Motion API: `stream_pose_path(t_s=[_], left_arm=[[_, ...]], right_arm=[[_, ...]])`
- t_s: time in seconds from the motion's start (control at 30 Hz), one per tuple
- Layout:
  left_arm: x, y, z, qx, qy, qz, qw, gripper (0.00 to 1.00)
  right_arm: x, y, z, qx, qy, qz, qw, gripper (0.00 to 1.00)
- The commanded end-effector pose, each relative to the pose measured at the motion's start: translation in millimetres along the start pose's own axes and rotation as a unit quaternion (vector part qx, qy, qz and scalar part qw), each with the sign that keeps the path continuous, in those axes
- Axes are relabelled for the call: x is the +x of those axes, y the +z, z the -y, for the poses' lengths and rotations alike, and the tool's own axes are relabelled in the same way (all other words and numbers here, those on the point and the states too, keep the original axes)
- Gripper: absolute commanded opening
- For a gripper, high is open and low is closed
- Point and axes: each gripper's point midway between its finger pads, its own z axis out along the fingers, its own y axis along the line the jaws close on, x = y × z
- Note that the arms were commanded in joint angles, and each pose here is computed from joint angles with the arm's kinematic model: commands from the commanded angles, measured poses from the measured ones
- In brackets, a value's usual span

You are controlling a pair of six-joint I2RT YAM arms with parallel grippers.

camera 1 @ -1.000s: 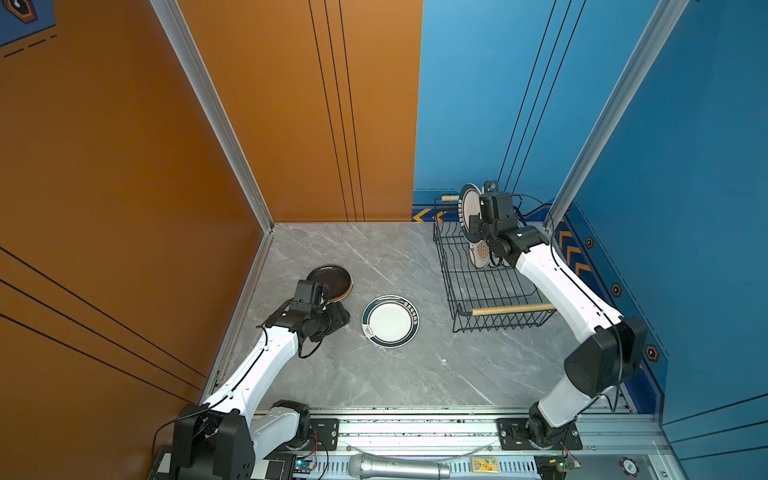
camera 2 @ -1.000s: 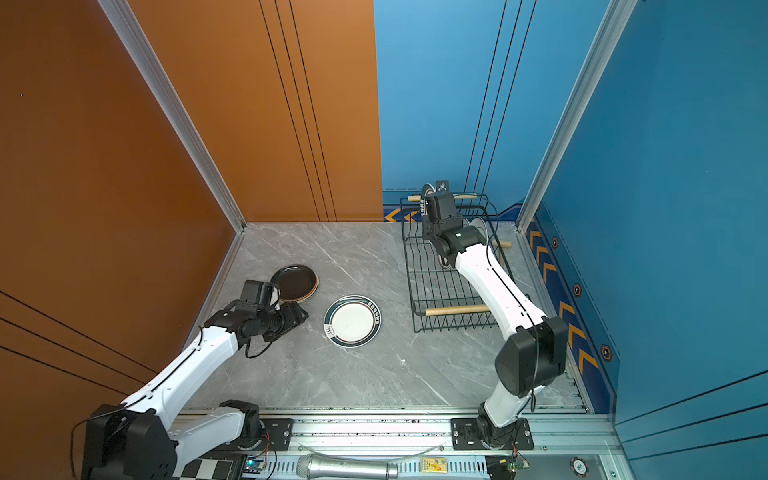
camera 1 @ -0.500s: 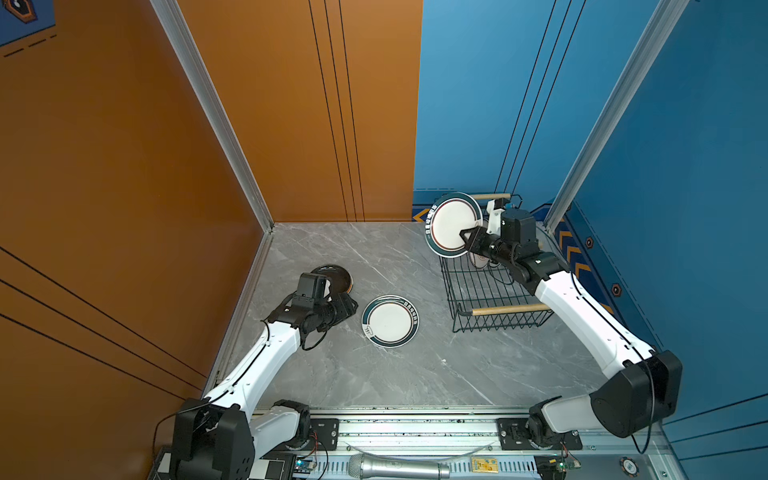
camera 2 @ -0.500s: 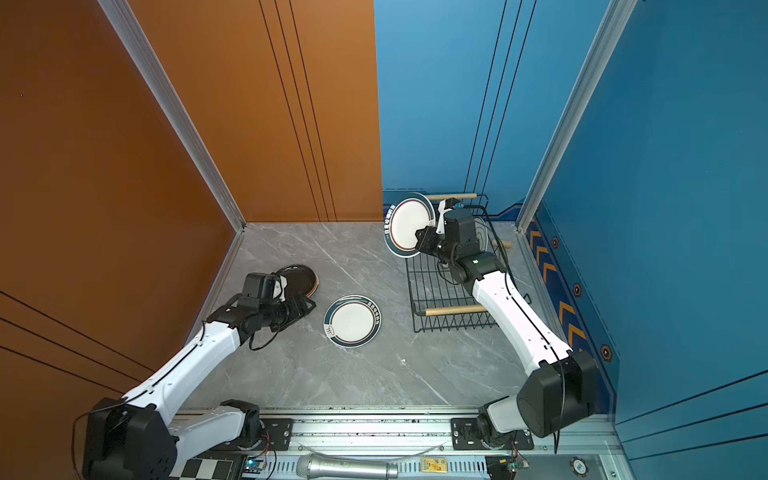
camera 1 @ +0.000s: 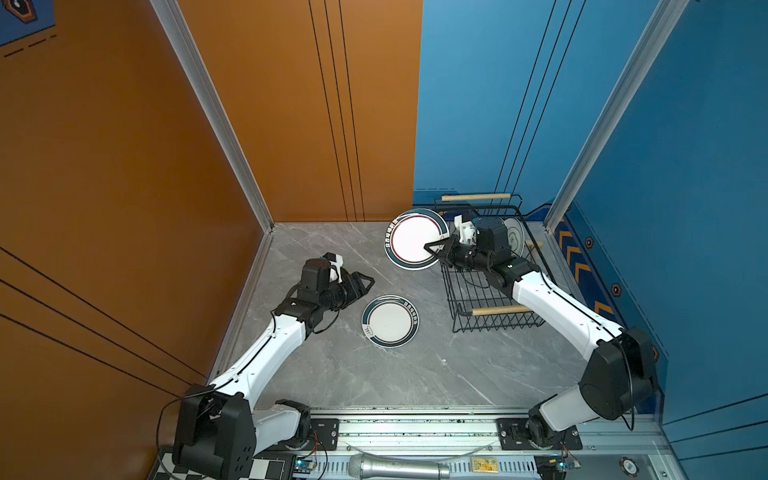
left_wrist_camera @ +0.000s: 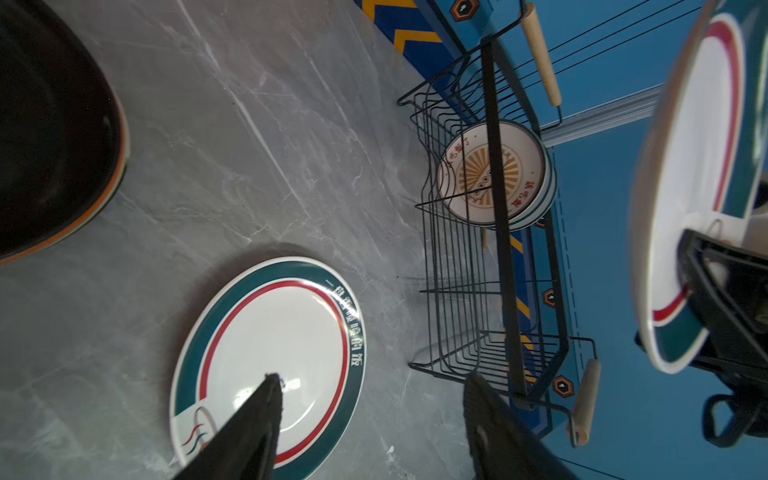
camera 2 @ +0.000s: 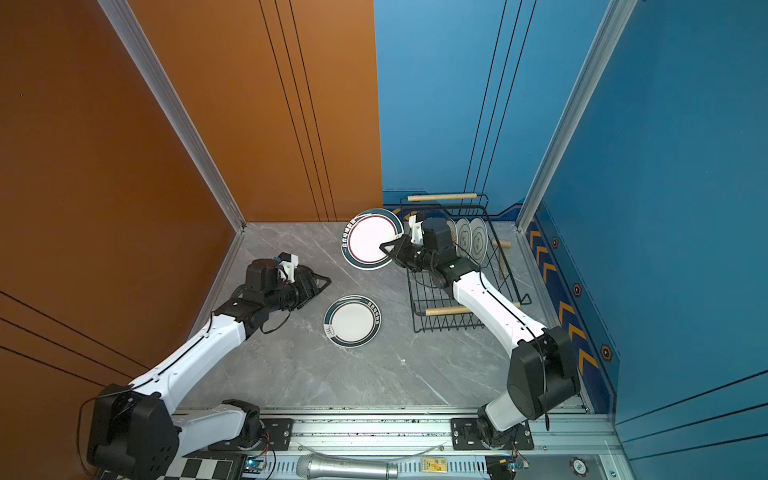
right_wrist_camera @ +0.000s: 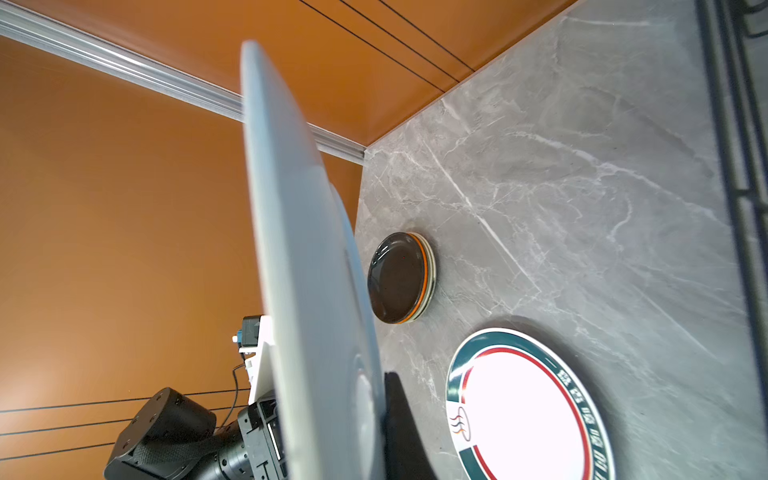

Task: Unload the plates from the dish rack
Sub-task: 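Lift the plate out toward the left gripper while the left gripper reaches, then grasp the plate's rim with the left gripper beside the right gripper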

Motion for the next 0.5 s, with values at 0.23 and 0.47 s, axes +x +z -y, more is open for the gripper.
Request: stream_pose_path(t_s=[0.23, 0.47], left_arm=[[-24, 7, 66, 0.161, -0.009, 0.018, 0.987, 0.67], [-31, 18, 65, 0.167, -0.013, 0.021, 0.986, 0.63]], right_arm=[[15, 25, -6, -0.045, 0.023, -0.018, 0.999, 0.0], [31, 39, -14, -0.078, 0.044, -0.04, 0.995, 0.01]])
